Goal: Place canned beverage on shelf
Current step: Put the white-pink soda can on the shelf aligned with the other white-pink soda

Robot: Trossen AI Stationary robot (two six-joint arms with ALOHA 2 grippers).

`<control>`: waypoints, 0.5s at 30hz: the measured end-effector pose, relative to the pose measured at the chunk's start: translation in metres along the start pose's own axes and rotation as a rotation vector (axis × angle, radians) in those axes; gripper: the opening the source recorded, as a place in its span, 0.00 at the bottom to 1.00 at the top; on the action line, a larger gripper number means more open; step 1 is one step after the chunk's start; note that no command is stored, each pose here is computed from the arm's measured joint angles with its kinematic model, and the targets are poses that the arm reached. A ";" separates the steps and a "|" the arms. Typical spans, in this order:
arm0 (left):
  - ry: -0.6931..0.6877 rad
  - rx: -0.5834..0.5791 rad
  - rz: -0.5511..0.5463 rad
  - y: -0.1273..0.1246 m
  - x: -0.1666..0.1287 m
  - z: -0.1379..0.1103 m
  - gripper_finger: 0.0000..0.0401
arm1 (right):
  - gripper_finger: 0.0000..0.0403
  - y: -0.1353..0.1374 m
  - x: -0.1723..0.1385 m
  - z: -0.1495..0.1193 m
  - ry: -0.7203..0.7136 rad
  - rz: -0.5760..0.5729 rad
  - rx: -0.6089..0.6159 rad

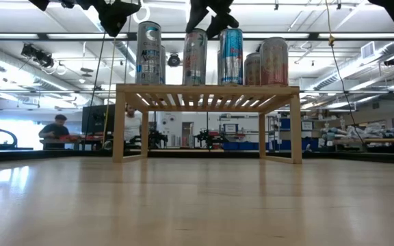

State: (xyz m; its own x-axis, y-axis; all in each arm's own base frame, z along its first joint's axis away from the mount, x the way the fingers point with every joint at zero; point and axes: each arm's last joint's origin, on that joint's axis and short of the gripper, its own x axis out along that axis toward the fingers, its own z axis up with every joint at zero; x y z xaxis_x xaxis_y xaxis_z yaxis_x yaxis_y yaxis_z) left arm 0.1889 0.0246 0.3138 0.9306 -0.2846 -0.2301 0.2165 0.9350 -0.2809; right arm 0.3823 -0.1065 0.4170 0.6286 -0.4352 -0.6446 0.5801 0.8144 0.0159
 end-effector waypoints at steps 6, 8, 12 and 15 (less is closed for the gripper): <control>0.001 -0.001 0.000 0.000 0.000 0.000 0.79 | 0.77 0.000 0.000 -0.001 0.017 0.033 -0.072; 0.002 -0.001 0.000 0.000 0.000 0.000 0.79 | 0.75 0.000 0.000 -0.002 0.035 0.058 -0.079; 0.002 -0.001 0.000 0.000 0.000 0.000 0.79 | 0.67 0.001 0.000 -0.003 0.049 0.113 -0.123; 0.002 0.000 0.000 0.000 0.000 0.000 0.79 | 0.64 0.001 -0.001 -0.003 0.049 0.133 -0.158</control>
State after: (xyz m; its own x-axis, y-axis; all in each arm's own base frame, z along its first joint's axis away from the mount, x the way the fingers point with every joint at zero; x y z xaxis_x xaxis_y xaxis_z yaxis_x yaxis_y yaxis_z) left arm 0.1889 0.0245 0.3136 0.9301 -0.2850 -0.2318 0.2164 0.9349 -0.2814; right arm 0.3811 -0.1042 0.4153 0.6660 -0.3038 -0.6812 0.4026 0.9153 -0.0146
